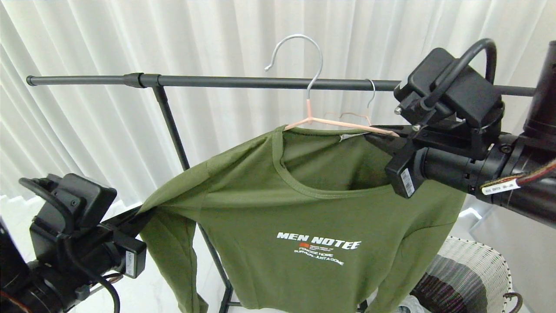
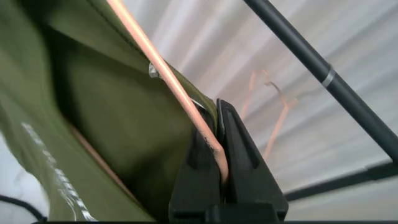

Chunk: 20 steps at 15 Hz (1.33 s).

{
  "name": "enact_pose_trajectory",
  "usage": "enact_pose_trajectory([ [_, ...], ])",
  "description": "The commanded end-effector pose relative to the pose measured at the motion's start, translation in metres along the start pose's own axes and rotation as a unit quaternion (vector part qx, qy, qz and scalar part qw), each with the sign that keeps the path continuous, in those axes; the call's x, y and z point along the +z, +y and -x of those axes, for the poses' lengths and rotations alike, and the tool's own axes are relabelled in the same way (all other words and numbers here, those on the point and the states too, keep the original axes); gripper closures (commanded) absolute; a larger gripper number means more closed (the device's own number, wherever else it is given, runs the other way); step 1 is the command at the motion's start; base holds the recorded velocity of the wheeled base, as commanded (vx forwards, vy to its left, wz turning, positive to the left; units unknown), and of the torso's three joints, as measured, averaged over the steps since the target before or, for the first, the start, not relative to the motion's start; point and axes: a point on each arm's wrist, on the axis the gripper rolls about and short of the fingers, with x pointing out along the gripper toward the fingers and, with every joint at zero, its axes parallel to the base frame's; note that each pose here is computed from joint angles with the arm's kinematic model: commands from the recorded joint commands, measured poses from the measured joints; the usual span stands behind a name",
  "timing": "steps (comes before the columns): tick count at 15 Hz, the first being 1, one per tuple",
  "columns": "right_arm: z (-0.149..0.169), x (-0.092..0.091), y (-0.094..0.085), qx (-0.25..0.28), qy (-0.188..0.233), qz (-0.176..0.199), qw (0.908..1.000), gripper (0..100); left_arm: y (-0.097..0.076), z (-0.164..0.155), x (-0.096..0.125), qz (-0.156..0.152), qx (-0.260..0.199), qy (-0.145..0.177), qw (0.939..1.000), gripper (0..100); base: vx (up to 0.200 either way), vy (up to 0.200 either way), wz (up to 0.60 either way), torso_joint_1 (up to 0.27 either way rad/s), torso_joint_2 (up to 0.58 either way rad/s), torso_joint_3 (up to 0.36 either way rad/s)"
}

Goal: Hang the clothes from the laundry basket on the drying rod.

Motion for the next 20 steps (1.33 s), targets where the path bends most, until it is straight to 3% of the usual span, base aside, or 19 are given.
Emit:
enact_pose_trajectory([
  [1,-0.002,-0.003,-0.007,-0.021,0.010,-0.002,0.9997,100,0.003,0.012,0.002,0.003,0.006,-0.020,0.9998,100,0.000,0.000,0.00,0.000,0.00,0.000],
  [8,-0.002,0.002,-0.015,-0.041,0.007,-0.009,0.9991,100,-0.005,0.018,-0.009,-0.042,-0.014,-0.008,0.9990,100,0.000,0.000,0.00,0.000,0.00,0.000],
  [9,-0.002,0.002,-0.015,-0.041,0.007,-0.009,0.9991,100,-0.005,0.018,-0.009,-0.042,-0.014,-0.009,0.9990,0,0.000,0.000,0.00,0.000,0.00,0.000],
  [14,-0.002,0.000,-0.016,-0.047,0.013,-0.008,0.9988,100,-0.003,0.022,-0.006,-0.051,-0.009,-0.022,0.9984,0,0.000,0.000,0.00,0.000,0.00,0.000],
  [18,-0.013,-0.010,-0.016,-0.097,0.061,-0.002,0.9934,100,-0.001,0.026,-0.006,-0.089,-0.003,-0.030,0.9956,0,0.000,0.000,0.00,0.000,0.00,0.000],
  [20,-0.022,-0.017,-0.018,-0.137,0.095,0.001,0.9860,100,-0.001,0.026,-0.004,-0.090,-0.002,-0.034,0.9953,0,0.000,0.000,0.00,0.000,0.00,0.000],
])
